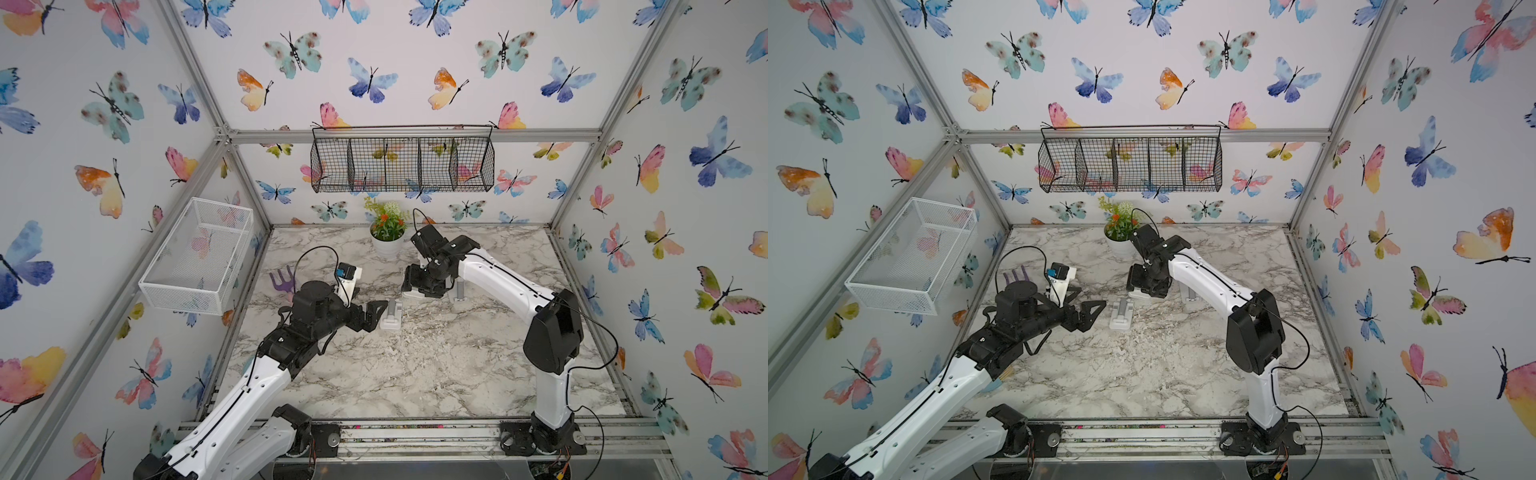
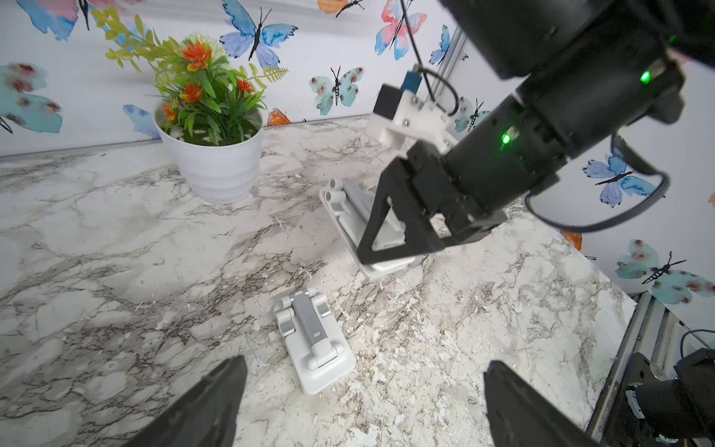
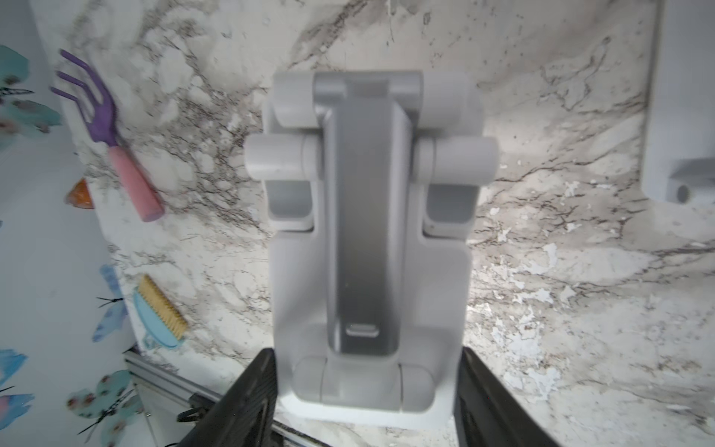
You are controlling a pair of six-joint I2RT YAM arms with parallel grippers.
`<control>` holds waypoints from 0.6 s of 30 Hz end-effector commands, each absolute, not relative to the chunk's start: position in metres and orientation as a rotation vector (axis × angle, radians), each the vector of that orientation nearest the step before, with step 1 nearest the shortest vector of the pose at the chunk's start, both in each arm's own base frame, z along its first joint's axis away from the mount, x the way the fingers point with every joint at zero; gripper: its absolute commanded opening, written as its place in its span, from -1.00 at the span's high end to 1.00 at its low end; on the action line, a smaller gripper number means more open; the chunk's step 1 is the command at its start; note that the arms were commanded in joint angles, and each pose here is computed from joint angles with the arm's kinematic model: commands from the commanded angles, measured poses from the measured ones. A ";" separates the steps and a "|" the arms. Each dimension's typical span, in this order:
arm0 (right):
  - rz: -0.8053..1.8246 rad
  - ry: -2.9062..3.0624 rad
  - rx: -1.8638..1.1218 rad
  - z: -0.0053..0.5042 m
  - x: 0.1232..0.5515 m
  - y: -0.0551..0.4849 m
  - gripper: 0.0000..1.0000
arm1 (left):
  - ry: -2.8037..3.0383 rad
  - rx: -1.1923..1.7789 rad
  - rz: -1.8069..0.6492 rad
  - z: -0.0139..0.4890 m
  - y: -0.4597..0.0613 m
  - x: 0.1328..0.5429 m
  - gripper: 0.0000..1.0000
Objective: Open the phone stand
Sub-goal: Pick up the phone stand at the center of the board, then open the phone stand.
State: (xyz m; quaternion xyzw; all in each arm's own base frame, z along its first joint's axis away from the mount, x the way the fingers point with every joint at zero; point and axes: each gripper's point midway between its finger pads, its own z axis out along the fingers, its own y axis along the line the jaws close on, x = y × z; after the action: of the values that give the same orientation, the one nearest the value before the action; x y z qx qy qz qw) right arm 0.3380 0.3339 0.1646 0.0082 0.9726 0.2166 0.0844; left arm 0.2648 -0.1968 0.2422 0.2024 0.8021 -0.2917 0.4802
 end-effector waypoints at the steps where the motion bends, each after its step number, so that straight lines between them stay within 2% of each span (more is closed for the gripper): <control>1: 0.893 2.871 0.092 0.203 0.338 0.340 0.36 | 1.856 0.466 -0.778 0.255 -0.205 0.267 -0.97; 12: 1.517 2.764 0.394 0.236 0.321 0.348 0.37 | 1.754 0.434 -0.805 0.252 -0.220 0.291 -0.97; 18: 1.729 2.667 0.496 0.247 0.312 0.351 0.37 | 1.747 0.435 -0.849 0.250 -0.238 0.308 -0.97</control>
State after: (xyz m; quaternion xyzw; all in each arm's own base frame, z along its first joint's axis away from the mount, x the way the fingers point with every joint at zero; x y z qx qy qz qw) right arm 0.3093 0.3353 0.2033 0.1657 0.8729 0.4570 -0.0404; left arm 0.3005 -0.2264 0.2224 0.1817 0.7692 -0.3325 0.5146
